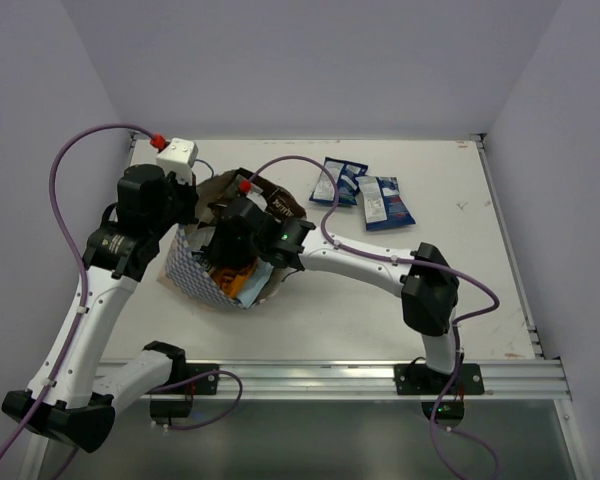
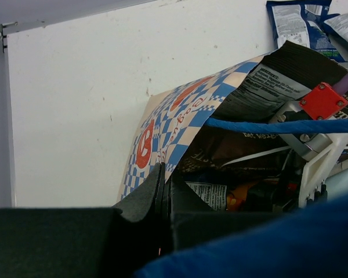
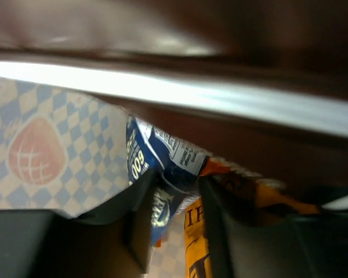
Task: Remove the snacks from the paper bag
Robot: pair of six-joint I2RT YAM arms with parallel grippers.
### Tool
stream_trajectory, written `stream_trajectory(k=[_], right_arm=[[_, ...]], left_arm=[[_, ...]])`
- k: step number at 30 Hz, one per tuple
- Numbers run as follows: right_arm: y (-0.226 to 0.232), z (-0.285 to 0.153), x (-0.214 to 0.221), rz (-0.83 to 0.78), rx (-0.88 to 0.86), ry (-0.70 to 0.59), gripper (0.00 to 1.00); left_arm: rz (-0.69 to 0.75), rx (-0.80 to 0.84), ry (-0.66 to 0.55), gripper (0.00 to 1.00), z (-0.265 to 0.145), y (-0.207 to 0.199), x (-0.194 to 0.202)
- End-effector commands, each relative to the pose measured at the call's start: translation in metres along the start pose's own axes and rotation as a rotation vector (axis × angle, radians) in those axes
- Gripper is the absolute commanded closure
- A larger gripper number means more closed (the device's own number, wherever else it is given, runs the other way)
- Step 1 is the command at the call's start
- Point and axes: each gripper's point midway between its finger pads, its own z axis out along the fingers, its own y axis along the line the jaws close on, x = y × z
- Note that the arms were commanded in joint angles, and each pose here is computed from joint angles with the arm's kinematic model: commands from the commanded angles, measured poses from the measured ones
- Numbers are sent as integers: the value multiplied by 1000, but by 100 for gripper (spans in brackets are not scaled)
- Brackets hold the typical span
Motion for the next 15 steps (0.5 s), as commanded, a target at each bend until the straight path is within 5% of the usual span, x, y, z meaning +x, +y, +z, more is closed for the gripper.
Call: stream_trajectory(k=[1, 8, 15], right_arm=[[13, 8, -19, 7, -31, -81, 65], [25, -6, -39, -42, -76, -149, 100], [76, -79, -73, -175, -261, -267, 100]], left_arm=[[-29, 41, -158, 100, -14, -8, -40], [-22, 23, -149, 100, -10, -5, -35], [-4, -64, -136, 100, -8, 11, -29]])
